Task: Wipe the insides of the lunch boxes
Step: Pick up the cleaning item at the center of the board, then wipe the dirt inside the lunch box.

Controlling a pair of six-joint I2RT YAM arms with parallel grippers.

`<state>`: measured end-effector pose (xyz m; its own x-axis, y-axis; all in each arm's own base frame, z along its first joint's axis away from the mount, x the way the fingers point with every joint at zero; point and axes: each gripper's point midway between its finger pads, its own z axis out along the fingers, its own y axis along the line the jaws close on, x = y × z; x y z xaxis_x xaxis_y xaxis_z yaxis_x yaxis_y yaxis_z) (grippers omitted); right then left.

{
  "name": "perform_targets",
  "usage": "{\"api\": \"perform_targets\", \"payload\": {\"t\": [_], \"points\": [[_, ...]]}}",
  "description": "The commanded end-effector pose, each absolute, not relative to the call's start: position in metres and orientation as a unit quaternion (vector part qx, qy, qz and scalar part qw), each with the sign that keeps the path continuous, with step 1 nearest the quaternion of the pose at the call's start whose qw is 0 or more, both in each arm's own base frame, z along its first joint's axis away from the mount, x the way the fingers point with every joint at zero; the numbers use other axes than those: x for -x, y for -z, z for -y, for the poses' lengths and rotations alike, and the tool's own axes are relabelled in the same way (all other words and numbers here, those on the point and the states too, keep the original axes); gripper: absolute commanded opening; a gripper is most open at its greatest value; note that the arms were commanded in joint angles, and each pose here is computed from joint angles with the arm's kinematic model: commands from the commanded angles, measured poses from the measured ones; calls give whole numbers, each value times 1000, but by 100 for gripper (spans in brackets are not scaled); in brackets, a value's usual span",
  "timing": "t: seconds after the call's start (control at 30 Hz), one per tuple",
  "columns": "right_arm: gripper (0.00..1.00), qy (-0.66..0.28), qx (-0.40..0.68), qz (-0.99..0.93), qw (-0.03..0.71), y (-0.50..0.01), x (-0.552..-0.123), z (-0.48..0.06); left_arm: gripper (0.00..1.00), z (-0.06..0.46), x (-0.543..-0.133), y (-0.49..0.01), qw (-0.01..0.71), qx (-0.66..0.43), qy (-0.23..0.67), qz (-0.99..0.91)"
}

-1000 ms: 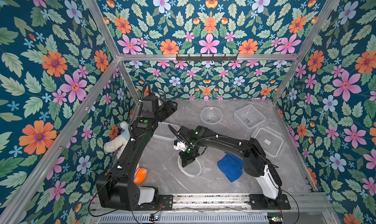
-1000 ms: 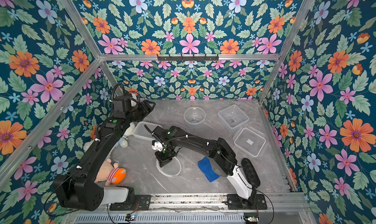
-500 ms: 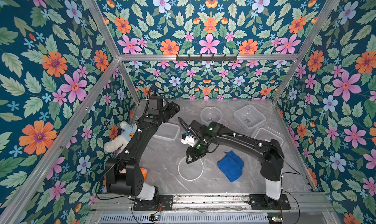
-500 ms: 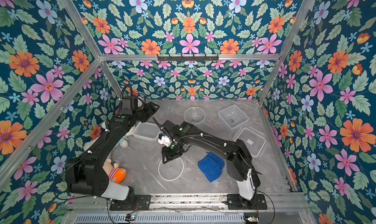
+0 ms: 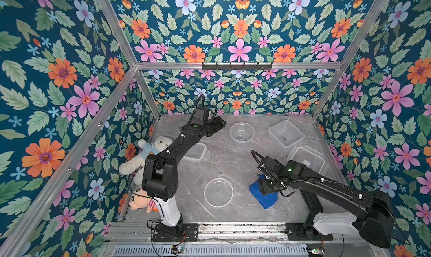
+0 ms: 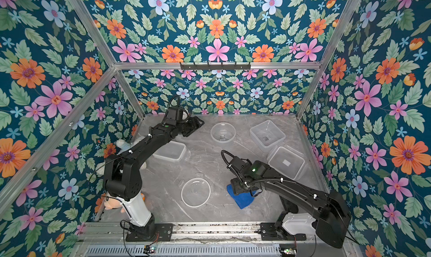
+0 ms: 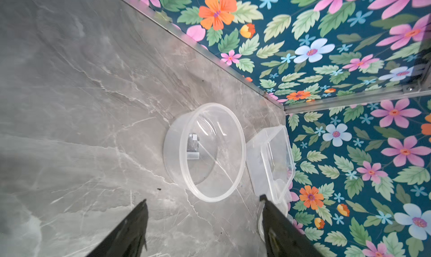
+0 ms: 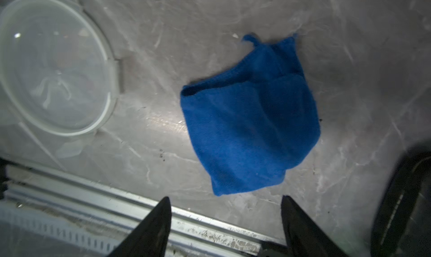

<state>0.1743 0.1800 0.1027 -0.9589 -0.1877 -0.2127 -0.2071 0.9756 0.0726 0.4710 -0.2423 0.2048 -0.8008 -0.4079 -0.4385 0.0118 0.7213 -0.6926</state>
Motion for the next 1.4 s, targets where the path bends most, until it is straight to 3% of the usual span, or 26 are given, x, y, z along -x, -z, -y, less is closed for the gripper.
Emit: {"api": "perform_targets", "payload": {"t": [0.0,0.27,0.37,0.4,0.47,0.53,0.57,0.73,0.9,1.03,1.17,1.37], "points": [[76,-29,40,-990,128,-84,-196,-174,78,259,-473,-204,294,97,365,-878],[77,-39,37,-994,96,-36,-203,-184,78,271,-476,-185,278,88,349,-891],[72,-51,34,-996,68,-18,-195,-190,78,271,-478,-173,268,85,332,-901],[64,-51,31,-996,60,-12,-193,-190,78,272,-478,-167,263,84,325,-904],[30,-47,24,-997,49,-2,-190,-189,78,273,-479,-157,257,82,310,-912],[2,-40,18,-998,49,-1,-192,-187,78,273,-479,-147,250,81,295,-919],[0,-40,18,-998,50,-2,-194,-187,78,272,-479,-141,245,81,287,-923],[0,-64,8,-993,95,-40,-234,-183,77,272,-478,-124,231,73,260,-935],[0,-139,-28,-976,166,-111,-314,-184,75,272,-484,-114,229,70,241,-941],[0,-145,-26,-963,227,-157,-382,-195,71,281,-494,-106,228,68,242,-941],[0,-142,-6,-954,263,-174,-440,-218,66,295,-503,-95,218,62,257,-939],[0,-116,24,-954,277,-148,-506,-243,55,306,-502,-91,219,57,259,-939]]}}
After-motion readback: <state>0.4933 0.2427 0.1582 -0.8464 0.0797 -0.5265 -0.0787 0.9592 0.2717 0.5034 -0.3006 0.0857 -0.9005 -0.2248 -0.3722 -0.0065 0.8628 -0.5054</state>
